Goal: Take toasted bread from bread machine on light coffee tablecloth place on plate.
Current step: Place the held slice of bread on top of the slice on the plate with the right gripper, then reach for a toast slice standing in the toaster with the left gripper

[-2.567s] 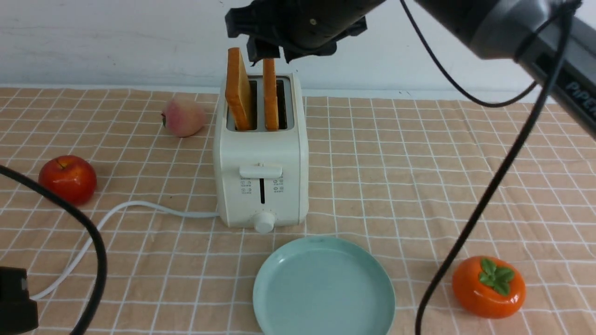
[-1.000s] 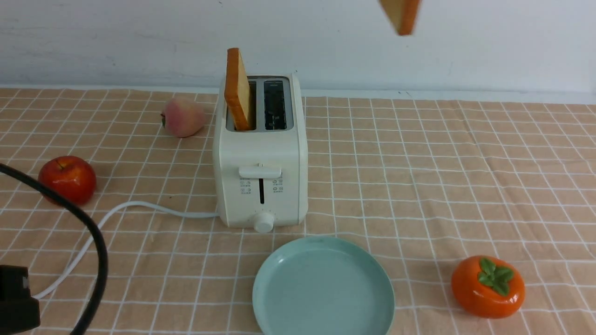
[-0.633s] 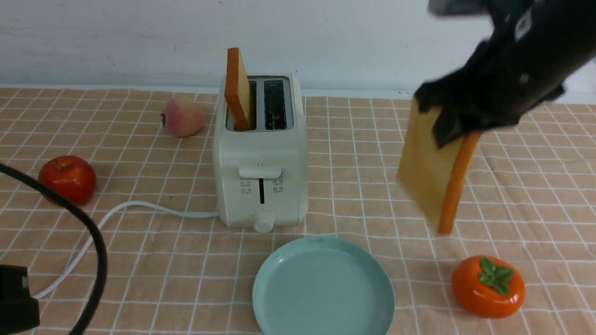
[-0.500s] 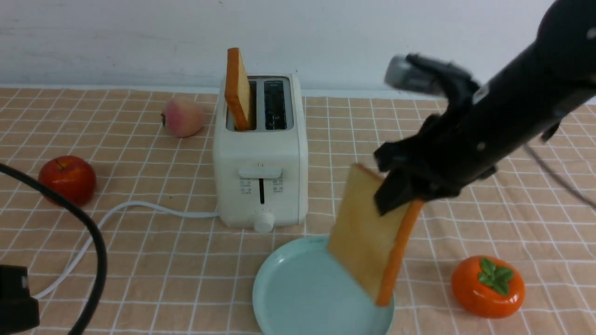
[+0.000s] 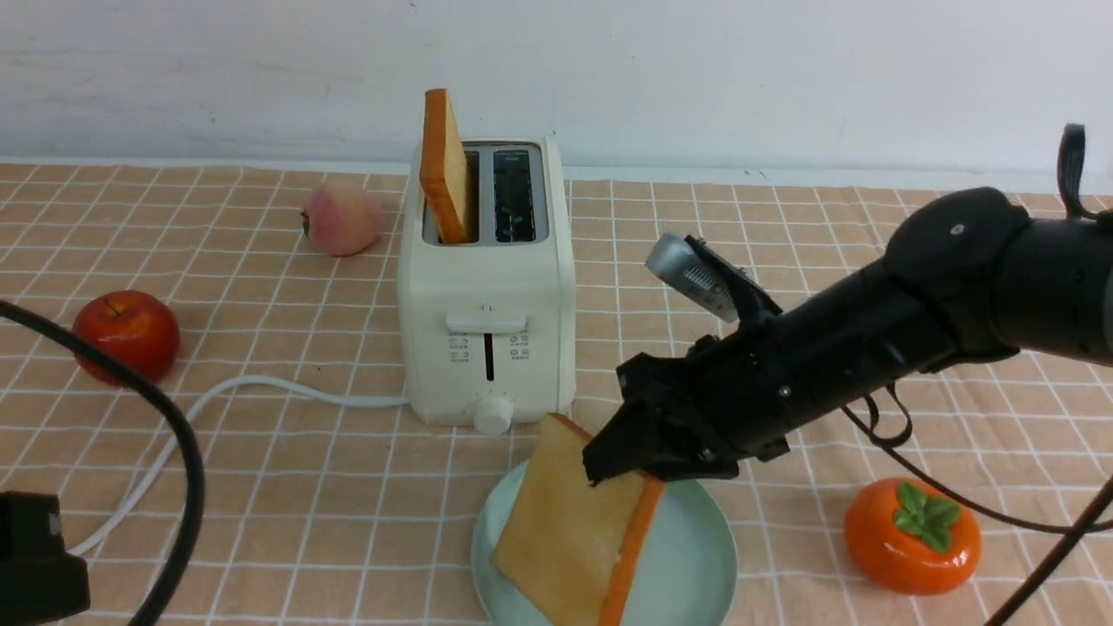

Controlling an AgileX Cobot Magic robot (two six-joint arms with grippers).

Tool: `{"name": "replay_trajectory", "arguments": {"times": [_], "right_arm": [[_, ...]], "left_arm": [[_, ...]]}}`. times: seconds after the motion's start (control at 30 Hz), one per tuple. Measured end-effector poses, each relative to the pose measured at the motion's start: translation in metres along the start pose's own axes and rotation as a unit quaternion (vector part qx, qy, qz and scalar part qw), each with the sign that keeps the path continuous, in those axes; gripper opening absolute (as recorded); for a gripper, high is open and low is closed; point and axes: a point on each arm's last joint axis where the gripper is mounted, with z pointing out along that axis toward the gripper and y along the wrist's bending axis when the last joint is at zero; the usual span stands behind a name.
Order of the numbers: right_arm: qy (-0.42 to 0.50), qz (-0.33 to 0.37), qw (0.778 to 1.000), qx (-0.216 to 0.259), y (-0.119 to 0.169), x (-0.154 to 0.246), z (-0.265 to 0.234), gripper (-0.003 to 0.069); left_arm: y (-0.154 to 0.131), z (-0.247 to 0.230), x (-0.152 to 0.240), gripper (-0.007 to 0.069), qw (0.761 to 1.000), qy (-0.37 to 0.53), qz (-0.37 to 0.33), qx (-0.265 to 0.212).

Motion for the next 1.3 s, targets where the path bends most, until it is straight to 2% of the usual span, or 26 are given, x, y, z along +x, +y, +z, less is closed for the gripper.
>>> {"name": "replay_trajectory", "arguments": {"times": [0.07,0.1,0.2,0.23,0.3,0.33,0.37,0.53,0.57,0.6,0.73,0.8,0.83,0.93,1.07,1.1,1.3], "right_arm": [[0.005,-0.019,1.000,0.016,-0.001,0.001,-0.002,0.0451],[0.004,-0.019,1.000,0.016,-0.001,0.001,-0.002,0.0473],[0.007,-0.091,0.994,0.057,0.007,0.001,-0.020,0.0640],[0.004,-0.093,0.994,0.056,0.009,0.000,-0.022,0.0645],[-0.009,-0.151,0.985,0.088,0.028,-0.005,-0.050,0.0674],[-0.009,-0.151,0.985,0.088,0.028,-0.004,-0.051,0.0674],[-0.022,-0.170,0.980,0.106,0.045,-0.006,-0.073,0.0670],[-0.067,-0.187,0.967,0.158,0.086,0.001,-0.136,0.0601],[-0.074,-0.184,0.967,0.158,0.089,0.002,-0.141,0.0596],[-0.088,-0.181,0.966,0.162,0.097,0.008,-0.155,0.0561],[-0.105,-0.179,0.965,0.160,0.112,0.027,-0.179,0.0523],[-0.103,-0.178,0.966,0.159,0.115,0.032,-0.183,0.0519],[-0.099,-0.172,0.967,0.158,0.117,0.038,-0.188,0.0515],[-0.089,-0.167,0.968,0.166,0.119,0.047,-0.195,0.0514],[-0.093,-0.169,0.965,0.177,0.117,0.056,-0.200,0.0514],[-0.092,-0.168,0.965,0.177,0.117,0.056,-0.199,0.0514],[-0.077,-0.162,0.966,0.186,0.108,0.062,-0.194,0.0514]], "left_arm": [[-0.003,0.000,-0.002,0.0238,1.000,-0.009,-0.005,0.018],[-0.004,0.000,-0.002,0.0238,1.000,-0.008,-0.006,0.019],[-0.015,0.000,-0.011,0.0238,0.995,-0.050,-0.026,0.082],[-0.016,0.000,-0.011,0.0238,0.995,-0.051,-0.026,0.087],[-0.025,0.003,-0.021,0.0238,0.990,-0.068,-0.021,0.124],[-0.026,0.003,-0.021,0.0238,0.989,-0.070,-0.019,0.126],[-0.031,0.006,-0.031,0.0240,0.989,-0.073,0.007,0.132],[-0.056,0.015,-0.078,0.0281,0.987,-0.078,0.043,0.131],[-0.056,0.018,-0.079,0.0283,0.988,-0.078,0.043,0.127],[-0.068,0.023,-0.098,0.0312,0.988,-0.073,0.052,0.128],[-0.105,0.056,-0.127,0.0389,0.988,-0.038,0.098,0.114],[-0.114,0.064,-0.133,0.0410,0.988,-0.035,0.105,0.106],[-0.129,0.072,-0.147,0.0437,0.989,-0.048,0.109,0.090],[-0.145,0.087,-0.173,0.0479,0.990,-0.080,0.100,0.065],[-0.159,0.118,-0.207,0.0498,0.990,-0.097,0.096,0.026],[-0.161,0.118,-0.209,0.0498,0.990,-0.100,0.096,0.027],[-0.171,0.187,-0.228,0.0500,0.994,-0.073,0.079,0.027]]}}
